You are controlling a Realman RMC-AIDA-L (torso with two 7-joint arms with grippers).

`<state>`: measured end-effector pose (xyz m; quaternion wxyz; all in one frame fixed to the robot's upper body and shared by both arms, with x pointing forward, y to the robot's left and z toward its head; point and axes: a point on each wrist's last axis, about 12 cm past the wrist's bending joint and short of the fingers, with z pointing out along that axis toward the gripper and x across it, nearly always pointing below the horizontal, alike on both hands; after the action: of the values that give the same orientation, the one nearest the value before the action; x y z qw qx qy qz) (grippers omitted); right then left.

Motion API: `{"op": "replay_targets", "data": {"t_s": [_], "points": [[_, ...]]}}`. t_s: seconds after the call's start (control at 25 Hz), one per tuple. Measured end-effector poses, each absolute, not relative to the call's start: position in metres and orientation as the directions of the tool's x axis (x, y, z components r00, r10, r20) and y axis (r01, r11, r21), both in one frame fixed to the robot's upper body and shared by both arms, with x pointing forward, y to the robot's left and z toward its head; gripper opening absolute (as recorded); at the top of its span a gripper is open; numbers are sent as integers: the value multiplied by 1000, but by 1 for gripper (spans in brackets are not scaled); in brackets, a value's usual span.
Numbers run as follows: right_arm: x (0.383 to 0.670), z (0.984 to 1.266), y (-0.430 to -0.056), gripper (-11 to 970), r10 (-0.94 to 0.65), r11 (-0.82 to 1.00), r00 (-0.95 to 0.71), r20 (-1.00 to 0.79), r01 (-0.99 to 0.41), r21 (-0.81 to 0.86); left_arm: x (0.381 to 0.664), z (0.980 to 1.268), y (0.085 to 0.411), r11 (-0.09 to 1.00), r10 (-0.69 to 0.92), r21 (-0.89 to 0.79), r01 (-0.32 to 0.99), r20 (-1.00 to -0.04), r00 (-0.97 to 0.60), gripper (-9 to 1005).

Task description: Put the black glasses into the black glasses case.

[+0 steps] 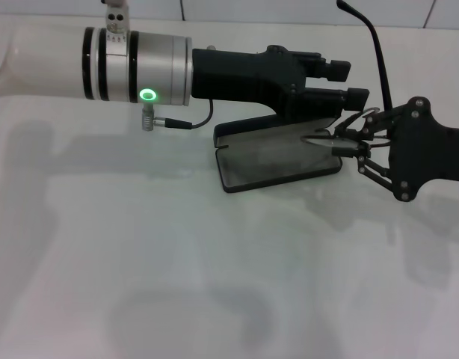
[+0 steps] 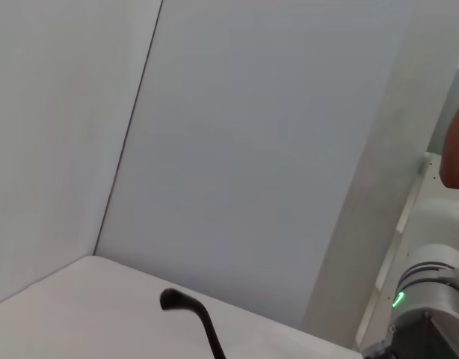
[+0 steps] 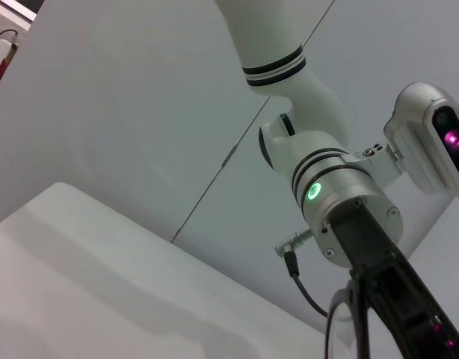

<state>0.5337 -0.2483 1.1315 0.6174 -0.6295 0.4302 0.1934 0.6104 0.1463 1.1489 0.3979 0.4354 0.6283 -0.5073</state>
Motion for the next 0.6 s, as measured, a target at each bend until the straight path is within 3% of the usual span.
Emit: {"op": "replay_targets", "data": {"t_s": [0.2,0.44,0.6], "points": [[525,1129,-252,118,-289,101,587,-756,-767,-634,613,1147,153,139,135,-289,947,-942,-307,638],[496,1136,-261,118,-118,-8,664,-738,-744,-668,622,1139,160,249,159,-274,929,-935,-318,639],[491,1135,-255,118,-29,-38,648,-761,-761,-647,626,1135,150,284,166,-239,928,-941,-294,639]]}}
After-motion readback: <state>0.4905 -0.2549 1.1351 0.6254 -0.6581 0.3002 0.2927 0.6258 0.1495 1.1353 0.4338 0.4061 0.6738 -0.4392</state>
